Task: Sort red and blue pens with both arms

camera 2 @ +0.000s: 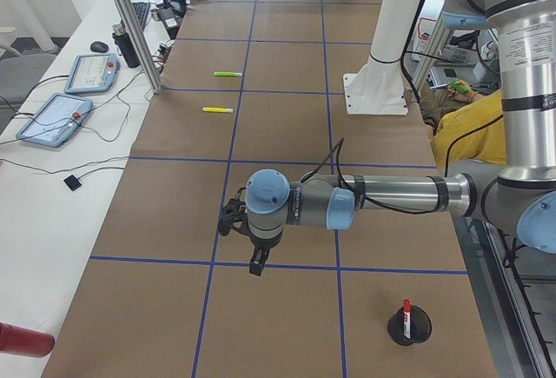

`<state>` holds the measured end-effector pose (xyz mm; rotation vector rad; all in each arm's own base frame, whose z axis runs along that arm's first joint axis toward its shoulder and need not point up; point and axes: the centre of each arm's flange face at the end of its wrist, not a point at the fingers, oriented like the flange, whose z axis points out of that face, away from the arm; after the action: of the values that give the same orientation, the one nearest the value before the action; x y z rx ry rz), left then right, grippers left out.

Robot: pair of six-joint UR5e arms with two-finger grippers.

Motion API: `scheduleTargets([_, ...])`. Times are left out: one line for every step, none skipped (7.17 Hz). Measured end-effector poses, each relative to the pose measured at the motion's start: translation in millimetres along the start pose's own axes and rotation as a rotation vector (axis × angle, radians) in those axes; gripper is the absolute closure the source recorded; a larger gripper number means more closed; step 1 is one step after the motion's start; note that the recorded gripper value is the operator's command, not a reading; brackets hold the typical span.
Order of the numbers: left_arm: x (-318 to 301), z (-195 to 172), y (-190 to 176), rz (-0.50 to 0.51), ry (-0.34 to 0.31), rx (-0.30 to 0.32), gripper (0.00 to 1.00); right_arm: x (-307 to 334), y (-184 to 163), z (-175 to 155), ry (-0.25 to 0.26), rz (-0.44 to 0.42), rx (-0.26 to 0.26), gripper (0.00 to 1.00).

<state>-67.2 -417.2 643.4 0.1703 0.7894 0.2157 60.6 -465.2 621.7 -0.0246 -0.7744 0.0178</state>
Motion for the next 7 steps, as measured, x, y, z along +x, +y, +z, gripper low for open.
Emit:
scheduleTargets([-2.3,2.6,1.1,-0.004,0.001,-0.005,0.0,-25.2,-24.3,4.7,0.047,-0.019,-0.006,0.0])
scheduleTargets([-4.7,5.1,2.1,-0.009,0.002,-0.009,0.0,-34.6,-35.3,8.9,0.074,-0.03,-0.004,0.0])
scheduleTargets([-6.6,7.1,3.3,-0.014,0.002,-0.015,0.0,-33.3,-34.6,14.6,0.085,-0.04,0.002,0.0])
scheduleTargets([-9.5,10.1,5.7,-0.021,0.003,-0.023,0.0,-25.2,-26.0,23.2,0.089,-0.045,0.007,0.0])
scheduleTargets([-11.5,12.4,7.8,-0.026,0.003,-0.028,0.0,-15.4,-15.4,32.1,0.089,-0.051,0.014,0.0])
scheduleTargets([-12.3,13.4,8.9,-0.029,0.003,-0.03,0.0,-7.0,-6.9,39.8,0.087,-0.061,0.024,0.0])
scheduleTargets([-12.6,13.7,9.3,-0.03,0.003,-0.031,0.0,0.8,-2.0,47.4,0.084,-0.066,0.03,0.0])
